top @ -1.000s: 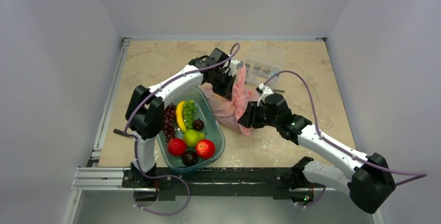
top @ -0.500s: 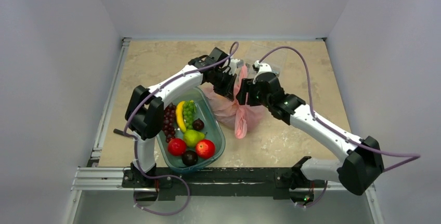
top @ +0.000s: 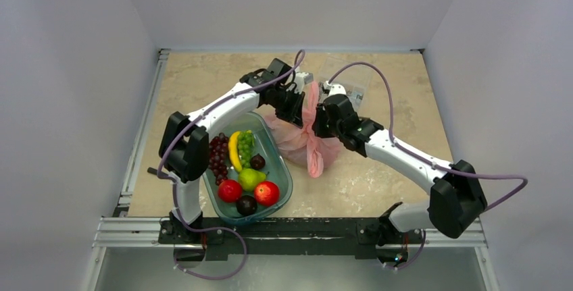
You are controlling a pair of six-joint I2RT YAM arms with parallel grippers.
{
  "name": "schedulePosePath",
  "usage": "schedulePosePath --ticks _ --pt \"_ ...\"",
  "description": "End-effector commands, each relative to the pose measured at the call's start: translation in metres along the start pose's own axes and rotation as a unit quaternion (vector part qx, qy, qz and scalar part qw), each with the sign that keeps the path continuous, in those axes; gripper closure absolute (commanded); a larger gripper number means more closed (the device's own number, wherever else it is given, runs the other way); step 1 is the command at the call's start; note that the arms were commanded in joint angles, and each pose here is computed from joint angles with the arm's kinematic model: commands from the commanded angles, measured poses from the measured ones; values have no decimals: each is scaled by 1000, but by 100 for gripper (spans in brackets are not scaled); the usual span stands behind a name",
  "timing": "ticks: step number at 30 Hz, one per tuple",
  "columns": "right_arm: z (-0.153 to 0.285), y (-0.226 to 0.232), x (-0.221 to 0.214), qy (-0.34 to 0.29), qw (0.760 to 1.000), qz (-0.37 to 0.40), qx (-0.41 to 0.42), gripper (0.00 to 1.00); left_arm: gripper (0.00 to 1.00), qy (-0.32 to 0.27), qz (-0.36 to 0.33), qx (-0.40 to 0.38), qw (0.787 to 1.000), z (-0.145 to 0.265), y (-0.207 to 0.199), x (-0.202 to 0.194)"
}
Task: Take the fake fruits out of the plastic bag
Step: Untie the plastic bag at the center of the board.
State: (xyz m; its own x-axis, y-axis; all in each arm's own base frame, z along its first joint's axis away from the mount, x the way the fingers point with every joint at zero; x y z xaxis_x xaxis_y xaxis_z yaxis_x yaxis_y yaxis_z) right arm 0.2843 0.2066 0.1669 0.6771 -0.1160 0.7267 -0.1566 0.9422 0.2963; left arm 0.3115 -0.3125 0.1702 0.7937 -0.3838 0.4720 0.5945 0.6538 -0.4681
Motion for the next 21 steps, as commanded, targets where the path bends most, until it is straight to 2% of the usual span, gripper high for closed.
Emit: schedulePosePath --ticks 1,3,5,7,10,12,14,19,21 --pt "1 3 6 -27 999 -12 13 99 100 -52 -6 -28 998 25 -15 23" --pt "14 3 2 -47 998 -33 40 100 100 -60 16 -31 998 27 -7 26" --pt "34 -6 -7 -99 991 -58 71 100 100 -74 47 -32 996 33 8 31" --pt "65 -13 0 -191 971 -91 114 100 100 -88 89 -32 992 39 27 35" --pt "93 -30 -6 -268 942 -143 141 100 100 -102 127 -30 986 48 51 39" --pt "98 -34 -12 -274 938 -151 148 100 100 -102 135 -33 985 49 57 39" --pt "94 -37 -17 -259 946 -142 136 100 100 -99 139 -49 984 46 54 40" --pt "86 -38 -14 -210 971 -74 83 100 100 -96 131 -59 985 42 46 39" --pt "90 -36 -3 -201 976 -45 65 97 100 -89 125 -53 987 38 45 37"
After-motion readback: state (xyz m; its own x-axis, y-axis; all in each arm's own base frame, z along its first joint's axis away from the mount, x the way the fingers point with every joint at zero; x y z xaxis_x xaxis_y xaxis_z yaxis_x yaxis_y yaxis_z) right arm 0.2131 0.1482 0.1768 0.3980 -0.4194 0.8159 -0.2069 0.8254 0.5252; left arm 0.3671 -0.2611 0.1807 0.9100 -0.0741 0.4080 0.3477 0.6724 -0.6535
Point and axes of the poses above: each gripper's point midway between its finger pads, its own z axis back along the fingers, its own y axis along the line the jaws close on, x = y × z, the point moved 4 cm from there along z, back along the fingers, and after that the axes turned 3 degrees about -z, right-handed, at the moved point
